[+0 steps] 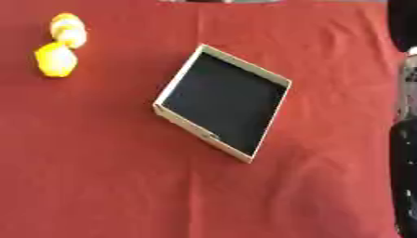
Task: Pick up objects on the table and place them in the box.
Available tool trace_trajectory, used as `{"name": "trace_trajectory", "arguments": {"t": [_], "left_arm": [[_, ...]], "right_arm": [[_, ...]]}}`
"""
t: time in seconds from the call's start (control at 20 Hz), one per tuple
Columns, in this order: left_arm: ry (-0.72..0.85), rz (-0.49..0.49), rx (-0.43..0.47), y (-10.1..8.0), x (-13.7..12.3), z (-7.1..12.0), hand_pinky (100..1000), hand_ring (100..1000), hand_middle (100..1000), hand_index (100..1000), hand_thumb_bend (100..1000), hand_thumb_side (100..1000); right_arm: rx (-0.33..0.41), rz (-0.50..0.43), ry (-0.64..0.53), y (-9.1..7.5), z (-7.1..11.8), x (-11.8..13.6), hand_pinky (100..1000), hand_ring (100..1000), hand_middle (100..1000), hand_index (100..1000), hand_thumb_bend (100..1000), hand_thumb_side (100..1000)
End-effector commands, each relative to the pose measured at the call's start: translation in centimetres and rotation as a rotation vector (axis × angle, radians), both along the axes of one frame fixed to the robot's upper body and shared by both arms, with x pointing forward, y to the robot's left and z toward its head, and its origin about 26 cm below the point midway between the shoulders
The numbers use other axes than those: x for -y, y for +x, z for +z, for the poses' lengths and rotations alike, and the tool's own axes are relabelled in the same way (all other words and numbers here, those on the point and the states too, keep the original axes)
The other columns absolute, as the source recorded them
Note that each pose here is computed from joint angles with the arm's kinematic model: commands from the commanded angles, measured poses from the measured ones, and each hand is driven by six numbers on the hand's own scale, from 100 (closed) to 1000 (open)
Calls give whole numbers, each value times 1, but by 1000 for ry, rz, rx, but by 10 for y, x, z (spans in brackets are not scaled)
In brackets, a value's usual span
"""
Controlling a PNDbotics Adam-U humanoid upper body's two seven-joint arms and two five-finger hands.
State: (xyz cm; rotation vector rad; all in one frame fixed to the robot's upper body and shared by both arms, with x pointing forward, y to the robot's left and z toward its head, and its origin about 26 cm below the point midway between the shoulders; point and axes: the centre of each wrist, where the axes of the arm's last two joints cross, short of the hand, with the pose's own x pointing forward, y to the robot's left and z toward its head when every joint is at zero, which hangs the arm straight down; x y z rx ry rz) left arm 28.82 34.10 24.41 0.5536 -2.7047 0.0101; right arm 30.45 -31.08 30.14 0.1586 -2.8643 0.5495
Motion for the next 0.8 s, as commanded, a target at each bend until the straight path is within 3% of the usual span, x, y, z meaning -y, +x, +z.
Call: {"name": "trace_trajectory", "arguments": {"t": [0.05, 0.45, 0.8], "left_arm": [[-27, -1, 42, -3, -1, 8, 802, 707, 865, 890, 136, 639], [15, 8, 26, -4, -3, 8, 810, 713, 873, 896, 124, 641], [283, 116, -82, -8, -17, 31, 826, 739, 887, 909, 110, 597]], "right_arm": [[34, -12, -6, -6, 7, 1, 918, 881, 771, 831, 100, 578], [34, -16, -3, -6, 8, 1, 917, 881, 772, 831, 100, 580], [39, -59, -6, -10, 14, 10, 917, 889, 781, 839, 100, 572]]}}
